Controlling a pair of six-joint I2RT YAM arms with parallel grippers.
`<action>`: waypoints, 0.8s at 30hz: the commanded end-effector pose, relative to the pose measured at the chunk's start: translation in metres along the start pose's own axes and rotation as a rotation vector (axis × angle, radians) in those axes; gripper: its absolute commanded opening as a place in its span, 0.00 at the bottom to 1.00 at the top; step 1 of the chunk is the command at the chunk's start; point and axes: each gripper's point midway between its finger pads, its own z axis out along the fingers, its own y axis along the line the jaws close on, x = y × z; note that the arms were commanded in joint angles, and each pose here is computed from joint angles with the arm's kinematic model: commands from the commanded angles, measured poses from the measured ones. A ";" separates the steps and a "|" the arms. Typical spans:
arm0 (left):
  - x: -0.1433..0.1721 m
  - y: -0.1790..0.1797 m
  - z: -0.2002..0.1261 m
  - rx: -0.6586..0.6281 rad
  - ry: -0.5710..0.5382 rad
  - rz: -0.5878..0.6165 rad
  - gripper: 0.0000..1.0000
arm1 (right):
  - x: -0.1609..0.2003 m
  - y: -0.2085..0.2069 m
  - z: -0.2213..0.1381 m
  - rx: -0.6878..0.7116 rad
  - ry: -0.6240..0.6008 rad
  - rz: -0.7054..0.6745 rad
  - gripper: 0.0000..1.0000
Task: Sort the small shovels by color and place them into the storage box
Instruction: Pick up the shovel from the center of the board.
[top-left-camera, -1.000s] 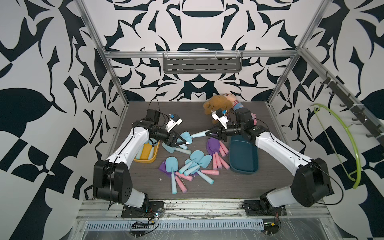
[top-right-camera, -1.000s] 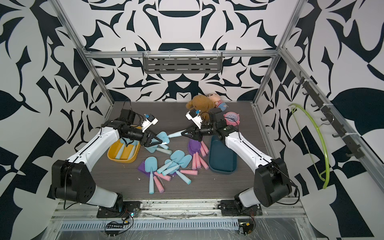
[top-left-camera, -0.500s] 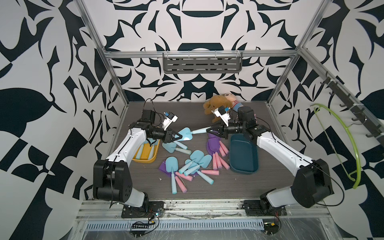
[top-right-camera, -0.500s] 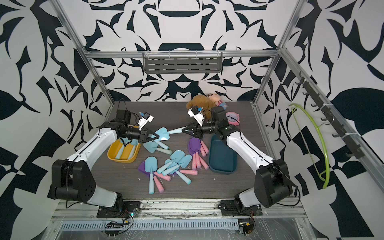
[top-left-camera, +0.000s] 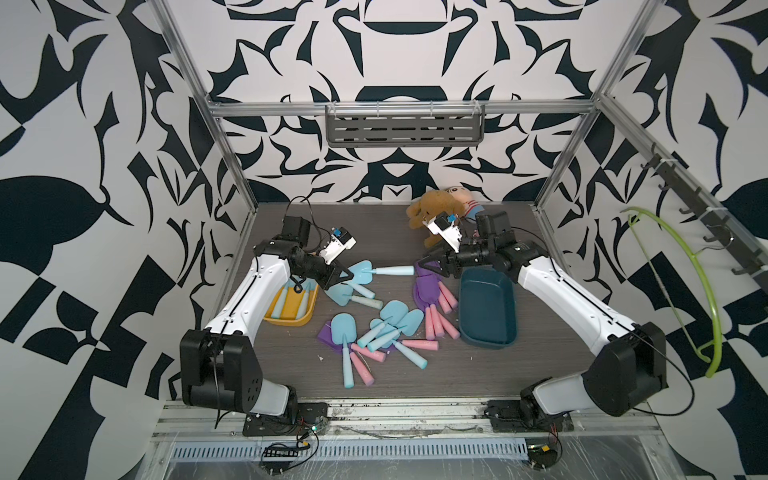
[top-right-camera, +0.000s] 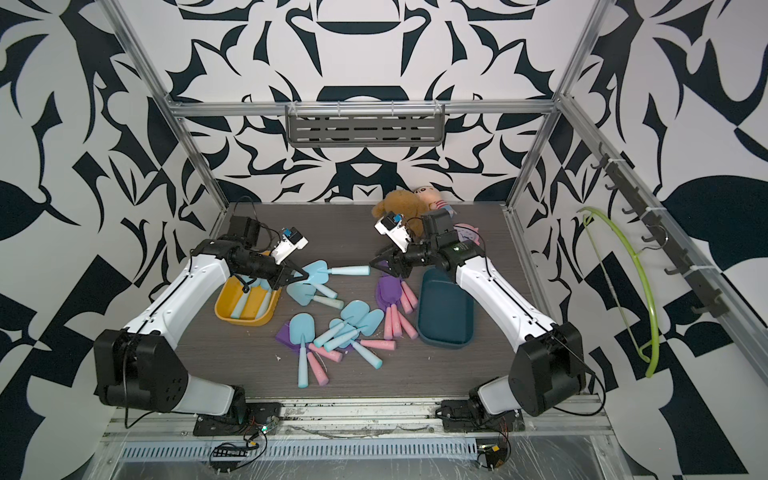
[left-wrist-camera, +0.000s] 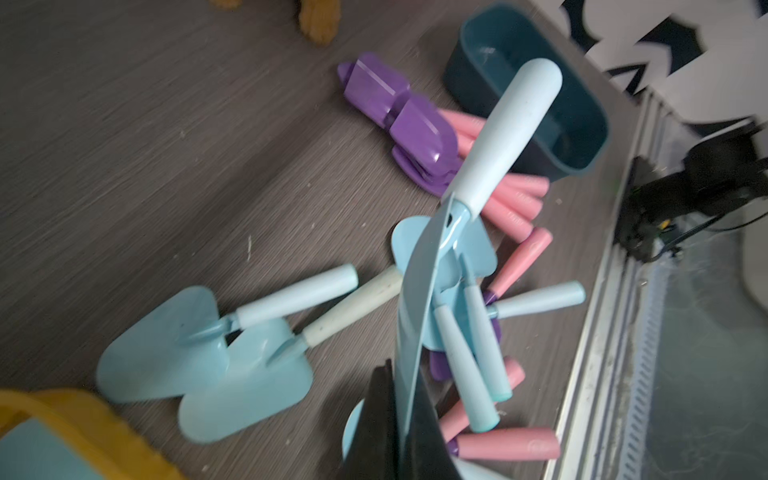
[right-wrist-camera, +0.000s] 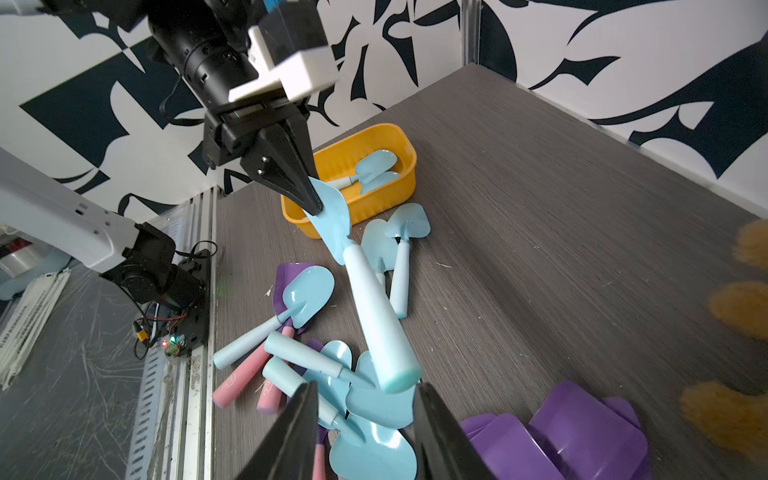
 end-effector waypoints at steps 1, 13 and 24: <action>0.020 -0.005 0.001 -0.082 0.179 0.152 0.00 | -0.006 0.021 0.005 0.002 0.071 -0.091 0.43; 0.015 -0.026 0.017 -0.032 0.249 0.228 0.00 | 0.003 0.059 0.093 -0.181 0.167 -0.108 0.43; 0.009 -0.049 0.014 0.065 0.183 0.240 0.00 | 0.008 0.041 0.113 -0.143 0.154 -0.088 0.43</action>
